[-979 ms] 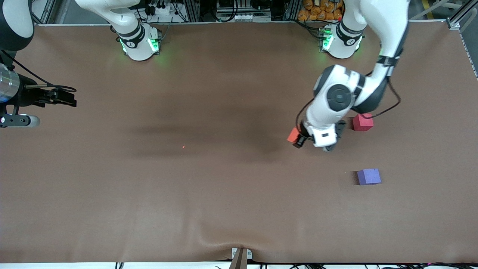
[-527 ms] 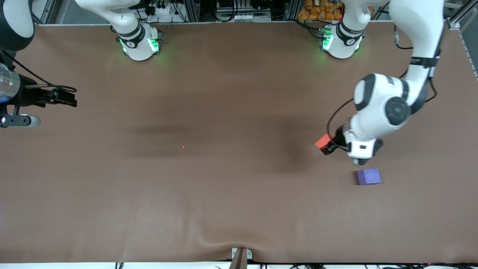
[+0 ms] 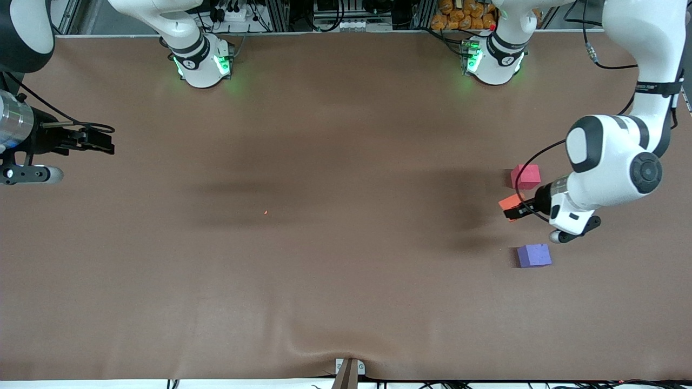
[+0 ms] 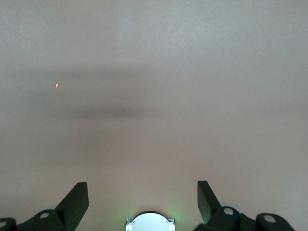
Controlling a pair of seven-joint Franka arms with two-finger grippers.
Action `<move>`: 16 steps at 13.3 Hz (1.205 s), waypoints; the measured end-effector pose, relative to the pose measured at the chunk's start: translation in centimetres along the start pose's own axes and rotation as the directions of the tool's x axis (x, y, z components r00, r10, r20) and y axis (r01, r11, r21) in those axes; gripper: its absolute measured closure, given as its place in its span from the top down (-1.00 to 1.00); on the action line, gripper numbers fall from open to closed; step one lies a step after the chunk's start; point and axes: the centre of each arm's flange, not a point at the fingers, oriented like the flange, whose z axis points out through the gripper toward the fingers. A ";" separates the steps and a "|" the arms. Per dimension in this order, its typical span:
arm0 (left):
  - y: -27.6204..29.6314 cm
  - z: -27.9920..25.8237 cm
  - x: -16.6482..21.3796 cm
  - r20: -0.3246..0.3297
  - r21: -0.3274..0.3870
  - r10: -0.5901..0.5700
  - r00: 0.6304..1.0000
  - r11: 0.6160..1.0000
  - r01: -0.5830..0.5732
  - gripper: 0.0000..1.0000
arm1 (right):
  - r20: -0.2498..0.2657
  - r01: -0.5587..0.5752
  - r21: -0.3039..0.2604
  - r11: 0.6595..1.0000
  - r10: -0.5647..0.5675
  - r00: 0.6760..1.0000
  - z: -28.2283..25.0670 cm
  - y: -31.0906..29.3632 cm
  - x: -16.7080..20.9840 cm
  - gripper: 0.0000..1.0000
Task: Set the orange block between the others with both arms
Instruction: 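Carry the orange cube with the left gripper toward the pink and blue cubes, then lower the orange cube between the pink and blue cubes with the left gripper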
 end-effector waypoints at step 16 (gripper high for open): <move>-13.3 7.1 4.5 0.010 -0.241 0.237 0.972 0.944 -0.227 0.32 | -0.003 -0.011 0.005 1.000 0.011 1.000 -2.5 0.5 -1.1 1.00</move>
